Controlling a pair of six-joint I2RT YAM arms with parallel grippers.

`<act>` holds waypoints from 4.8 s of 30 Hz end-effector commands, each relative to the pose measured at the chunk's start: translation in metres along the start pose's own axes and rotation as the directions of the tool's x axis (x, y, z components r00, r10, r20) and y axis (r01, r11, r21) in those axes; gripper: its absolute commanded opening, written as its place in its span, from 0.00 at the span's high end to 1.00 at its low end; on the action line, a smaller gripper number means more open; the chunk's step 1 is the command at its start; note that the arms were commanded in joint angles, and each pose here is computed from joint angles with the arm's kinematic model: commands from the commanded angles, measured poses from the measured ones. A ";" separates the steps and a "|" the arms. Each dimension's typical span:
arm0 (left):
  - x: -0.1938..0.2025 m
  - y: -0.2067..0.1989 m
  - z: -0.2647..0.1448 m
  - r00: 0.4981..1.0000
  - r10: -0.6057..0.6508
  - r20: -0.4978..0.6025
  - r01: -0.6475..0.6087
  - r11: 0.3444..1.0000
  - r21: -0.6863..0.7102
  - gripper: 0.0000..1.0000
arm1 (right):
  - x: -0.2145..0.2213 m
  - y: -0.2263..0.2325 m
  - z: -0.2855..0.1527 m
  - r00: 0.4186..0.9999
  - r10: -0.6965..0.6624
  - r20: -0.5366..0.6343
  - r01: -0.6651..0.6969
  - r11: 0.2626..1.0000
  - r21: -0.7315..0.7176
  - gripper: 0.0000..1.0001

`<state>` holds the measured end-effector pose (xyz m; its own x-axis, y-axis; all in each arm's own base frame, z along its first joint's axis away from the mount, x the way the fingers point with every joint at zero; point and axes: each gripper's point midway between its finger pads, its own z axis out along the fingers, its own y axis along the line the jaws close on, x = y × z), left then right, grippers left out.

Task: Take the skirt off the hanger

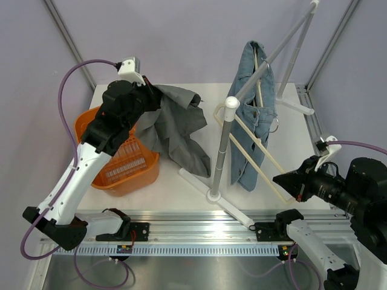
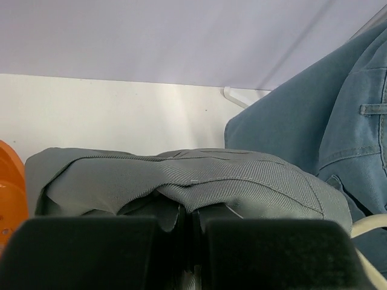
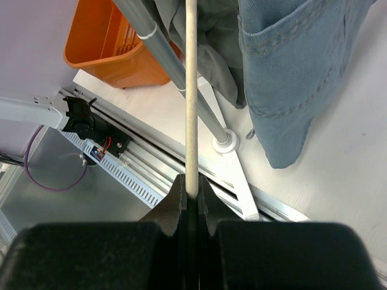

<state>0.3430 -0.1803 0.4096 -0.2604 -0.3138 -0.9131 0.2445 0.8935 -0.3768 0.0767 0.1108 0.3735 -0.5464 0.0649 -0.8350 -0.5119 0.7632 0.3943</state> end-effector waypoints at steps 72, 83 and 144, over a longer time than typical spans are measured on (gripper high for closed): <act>-0.011 0.156 -0.156 0.994 0.087 0.058 -0.028 0.756 -0.654 1.00 | -0.017 0.011 -0.001 0.991 -0.127 0.032 0.129 0.989 -0.066 1.00; -0.043 0.195 -0.208 0.969 0.170 0.180 0.056 0.557 -0.829 1.00 | -0.014 0.010 0.006 0.992 -0.125 0.022 0.126 0.988 -0.084 1.00; 0.077 0.083 -0.071 0.941 -0.274 -0.198 0.256 0.960 -0.114 0.01 | -0.081 0.017 0.011 0.993 -0.088 0.084 0.092 0.995 -0.045 1.00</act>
<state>0.2875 -0.0871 0.2908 -0.5028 -0.4869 -0.7142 -0.0549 0.8426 -0.5357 0.1031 0.1221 0.4329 -0.4626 0.0568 -0.8848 -0.5798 0.7356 0.3504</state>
